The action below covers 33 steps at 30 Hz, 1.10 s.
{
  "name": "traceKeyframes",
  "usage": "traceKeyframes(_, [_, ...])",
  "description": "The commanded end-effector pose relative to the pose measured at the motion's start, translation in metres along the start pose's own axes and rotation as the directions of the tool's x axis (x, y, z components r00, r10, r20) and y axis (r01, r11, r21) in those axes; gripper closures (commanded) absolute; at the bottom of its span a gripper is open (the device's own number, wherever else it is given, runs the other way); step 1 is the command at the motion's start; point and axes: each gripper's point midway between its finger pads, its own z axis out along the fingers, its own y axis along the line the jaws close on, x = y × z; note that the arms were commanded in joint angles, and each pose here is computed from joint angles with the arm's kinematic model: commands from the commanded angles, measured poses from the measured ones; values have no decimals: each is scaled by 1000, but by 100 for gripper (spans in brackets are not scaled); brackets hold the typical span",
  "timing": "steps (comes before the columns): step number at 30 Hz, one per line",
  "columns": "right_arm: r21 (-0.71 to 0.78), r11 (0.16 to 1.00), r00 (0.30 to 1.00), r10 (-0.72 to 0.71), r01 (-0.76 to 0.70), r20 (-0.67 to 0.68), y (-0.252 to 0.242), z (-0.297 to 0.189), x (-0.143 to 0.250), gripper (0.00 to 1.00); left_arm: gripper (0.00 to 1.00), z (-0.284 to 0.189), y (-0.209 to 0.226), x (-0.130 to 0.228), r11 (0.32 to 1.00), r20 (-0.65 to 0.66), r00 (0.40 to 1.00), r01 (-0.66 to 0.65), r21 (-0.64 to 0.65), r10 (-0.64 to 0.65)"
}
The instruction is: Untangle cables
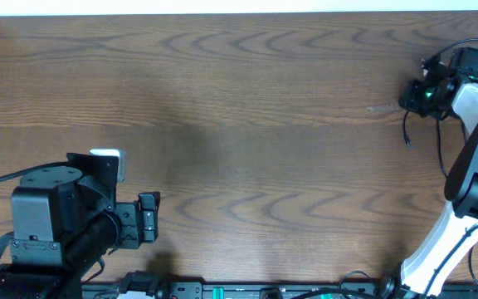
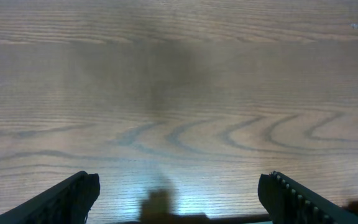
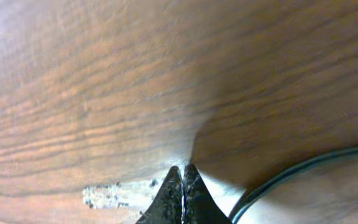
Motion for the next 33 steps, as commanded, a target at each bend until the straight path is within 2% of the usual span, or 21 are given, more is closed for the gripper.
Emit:
traceKeyframes(1, [107,994,999,-17,21,-37,-18,5,8,99,13,0,-2,-1,1000,1,1000,6,11,-6])
traceKeyframes(6, [310,951,997,6,18,-75,-56,-3,19,99,12,0,-2,-1,1000,3,1000,6,11,-6])
traceKeyframes(13, [460,888,989,60,8,-132,-100,-5,40,99,13,0,-2,-1,1000,3,1000,6,11,-6])
traceKeyframes(16, [530,848,974,142,-28,-176,-134,-2,63,99,13,0,-2,-1,1000,3,1000,6,11,-6])
traceKeyframes(22, [567,802,928,333,-188,-164,-180,2,95,99,12,0,-2,-1,1000,3,1000,6,11,-6])
traceKeyframes(28, [498,777,876,477,-384,-69,-221,-10,102,99,12,0,-2,-1,1000,3,1000,6,11,-6])
traceKeyframes(33, [429,688,771,637,-585,30,-262,-33,115,99,12,0,-2,-1,1000,3,1000,6,11,-6])
